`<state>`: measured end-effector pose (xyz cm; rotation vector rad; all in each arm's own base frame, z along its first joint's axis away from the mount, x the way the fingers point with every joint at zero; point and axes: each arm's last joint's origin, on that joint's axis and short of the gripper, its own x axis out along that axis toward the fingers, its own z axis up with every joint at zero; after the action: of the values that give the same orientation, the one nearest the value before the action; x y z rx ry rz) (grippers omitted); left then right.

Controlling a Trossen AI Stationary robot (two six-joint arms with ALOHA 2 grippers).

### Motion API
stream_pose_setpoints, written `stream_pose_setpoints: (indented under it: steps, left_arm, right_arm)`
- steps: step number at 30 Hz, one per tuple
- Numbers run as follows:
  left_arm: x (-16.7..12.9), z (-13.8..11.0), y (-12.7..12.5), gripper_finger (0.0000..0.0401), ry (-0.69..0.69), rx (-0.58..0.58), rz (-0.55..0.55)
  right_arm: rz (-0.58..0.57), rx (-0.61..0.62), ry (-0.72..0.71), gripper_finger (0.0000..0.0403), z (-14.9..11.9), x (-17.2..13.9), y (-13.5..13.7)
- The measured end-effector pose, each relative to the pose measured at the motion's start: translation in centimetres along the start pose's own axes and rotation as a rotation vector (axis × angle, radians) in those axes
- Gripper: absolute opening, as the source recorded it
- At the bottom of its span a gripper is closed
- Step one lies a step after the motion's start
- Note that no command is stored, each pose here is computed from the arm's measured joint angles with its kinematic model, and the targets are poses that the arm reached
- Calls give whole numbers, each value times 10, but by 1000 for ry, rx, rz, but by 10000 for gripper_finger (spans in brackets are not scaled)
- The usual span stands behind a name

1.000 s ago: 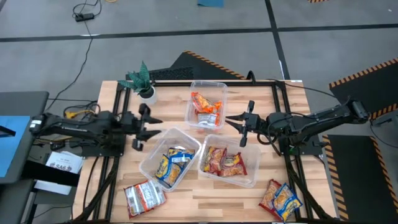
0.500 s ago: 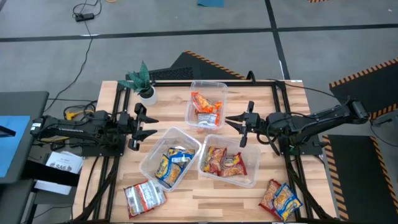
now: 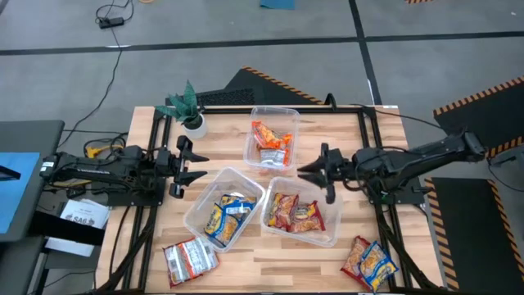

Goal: Sort Maruchan noodles
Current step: Put the blue noodle pack into the bottom left transparent bin

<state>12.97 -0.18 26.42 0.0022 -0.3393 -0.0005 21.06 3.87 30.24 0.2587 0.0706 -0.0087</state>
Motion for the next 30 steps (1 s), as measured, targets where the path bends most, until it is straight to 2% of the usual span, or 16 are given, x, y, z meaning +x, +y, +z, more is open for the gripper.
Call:
stream_pose_setpoints:
  steps: [5,8,10,14,17,23,26,30]
  left_arm:
    - [0,0,0,174,5,0,0]
    - [0,-2,0,174,18,-1,0]
    - [0,-3,0,174,31,-9,0]
    - [0,-6,0,174,56,-32,0]
    - [0,-7,0,174,70,-69,2]
    - [0,-9,0,174,94,-143,6]
    - [0,-10,0,174,101,-170,8]
    - [0,-10,0,174,98,-177,8]
  right_arm:
    - [44,116,253,161,19,-2,36]
    - [26,248,424,183,31,-7,59]
    - [-19,354,545,191,38,-12,74]
    - [-199,569,780,193,33,-23,103]
    - [-366,697,900,192,17,-33,126]
    - [-670,929,1132,192,-39,-40,172]
    - [-819,956,1251,192,-68,-37,187]
    - [-949,910,1340,192,-104,-28,198]
